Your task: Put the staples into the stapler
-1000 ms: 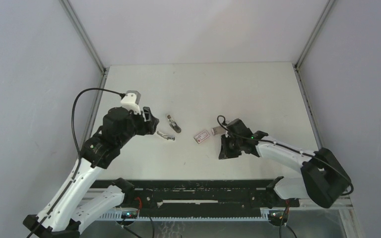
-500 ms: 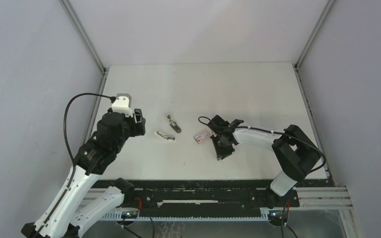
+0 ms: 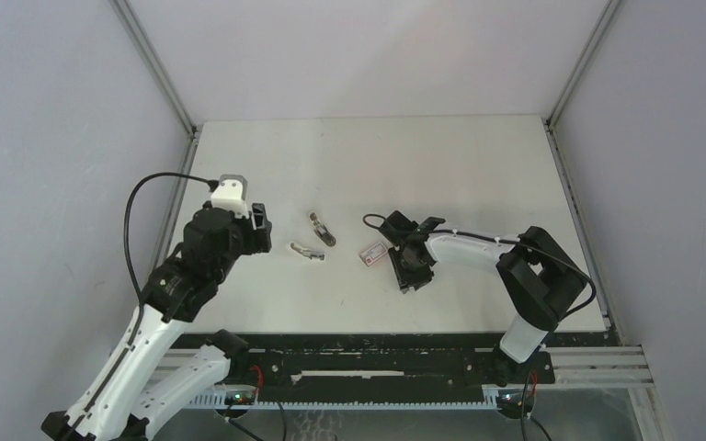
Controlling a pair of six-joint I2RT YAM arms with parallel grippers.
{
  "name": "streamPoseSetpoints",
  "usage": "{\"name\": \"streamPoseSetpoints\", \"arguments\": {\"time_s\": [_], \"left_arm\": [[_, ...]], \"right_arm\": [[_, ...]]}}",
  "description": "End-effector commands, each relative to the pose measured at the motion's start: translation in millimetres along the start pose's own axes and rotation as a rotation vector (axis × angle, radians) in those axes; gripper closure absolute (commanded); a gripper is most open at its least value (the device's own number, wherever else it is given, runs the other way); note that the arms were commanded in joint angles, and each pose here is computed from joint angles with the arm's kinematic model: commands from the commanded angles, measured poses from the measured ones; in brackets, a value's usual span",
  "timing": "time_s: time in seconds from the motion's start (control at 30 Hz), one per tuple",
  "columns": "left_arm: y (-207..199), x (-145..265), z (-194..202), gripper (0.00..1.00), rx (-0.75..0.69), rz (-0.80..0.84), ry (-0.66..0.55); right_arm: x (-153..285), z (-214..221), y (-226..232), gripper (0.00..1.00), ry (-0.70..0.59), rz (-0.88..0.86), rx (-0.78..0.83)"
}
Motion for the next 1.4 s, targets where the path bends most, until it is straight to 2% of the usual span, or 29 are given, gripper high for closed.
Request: {"name": "streamPoseSetpoints", "arguments": {"time_s": [0.0,0.67,1.37], "left_arm": [[-2,-6,3,0.31,-0.006,0.022,0.007],[2,-15,7,0.30,-0.004,0.005,0.037],[2,-16,9,0.31,-0.003,0.012,0.046]], "right_arm": [[3,-12,3,0.69,-0.047,0.031,0.033],[1,-17,13,0.73,-0.059,-0.013,0.003],[3,-22,13,0.80,-0.081,0.055,-0.002]]}}
Point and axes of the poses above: each gripper's point midway between its finger pads, its own x axis back along the fingers, its own y axis along the line the jaws close on, z = x × y, the point moved 10 cm from there along x, back along the fingers, and after that the axes turned 8 degrees about x, right-handed, at the moved point
